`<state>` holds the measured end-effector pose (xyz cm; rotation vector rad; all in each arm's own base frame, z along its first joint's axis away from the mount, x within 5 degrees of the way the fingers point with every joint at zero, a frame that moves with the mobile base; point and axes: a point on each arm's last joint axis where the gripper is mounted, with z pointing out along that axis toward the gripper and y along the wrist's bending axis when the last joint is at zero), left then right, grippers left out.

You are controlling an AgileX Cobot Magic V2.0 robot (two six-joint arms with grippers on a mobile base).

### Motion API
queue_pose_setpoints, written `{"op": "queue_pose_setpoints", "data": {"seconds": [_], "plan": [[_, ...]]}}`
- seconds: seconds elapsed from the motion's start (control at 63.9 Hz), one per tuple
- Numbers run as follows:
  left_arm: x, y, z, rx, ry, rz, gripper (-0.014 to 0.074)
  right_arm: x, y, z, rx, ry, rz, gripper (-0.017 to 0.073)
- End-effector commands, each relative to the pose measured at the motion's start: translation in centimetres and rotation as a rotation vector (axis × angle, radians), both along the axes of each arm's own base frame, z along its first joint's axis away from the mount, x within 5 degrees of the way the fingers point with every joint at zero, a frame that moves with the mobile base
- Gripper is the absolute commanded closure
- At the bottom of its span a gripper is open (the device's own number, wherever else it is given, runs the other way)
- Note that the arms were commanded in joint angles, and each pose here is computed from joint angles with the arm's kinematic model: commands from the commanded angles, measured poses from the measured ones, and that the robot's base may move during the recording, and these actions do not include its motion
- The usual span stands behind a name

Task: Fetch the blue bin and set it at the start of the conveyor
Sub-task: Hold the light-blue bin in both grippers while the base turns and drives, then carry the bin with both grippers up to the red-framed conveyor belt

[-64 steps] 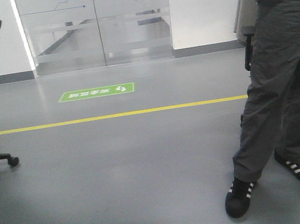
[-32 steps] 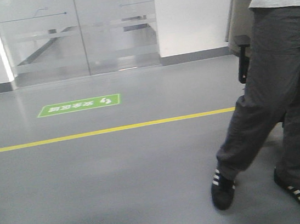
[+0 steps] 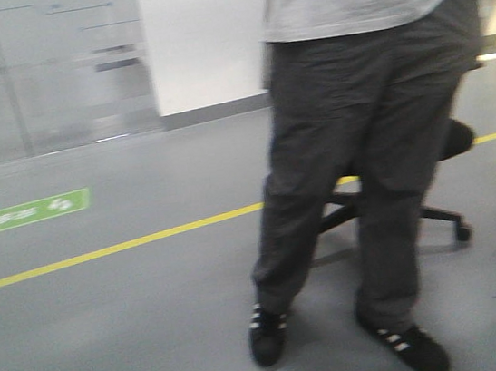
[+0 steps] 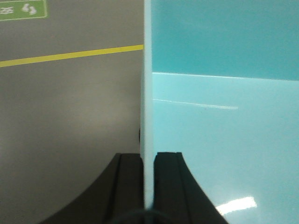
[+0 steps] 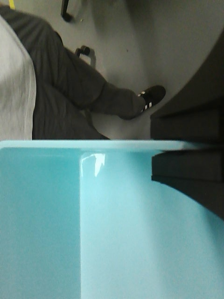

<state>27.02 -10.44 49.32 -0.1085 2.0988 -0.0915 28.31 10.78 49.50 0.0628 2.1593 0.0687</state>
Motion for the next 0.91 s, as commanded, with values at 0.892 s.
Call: {"op": "queue_pose_setpoints", "data": {"seconds": [0.892], "plan": [[-0.47,0.15,1.11,-0.007,-0.067,-0.01,0.0704,-0.25,-0.59,0.87,-0.023,-0.052,-0.018,0.0713]]}}
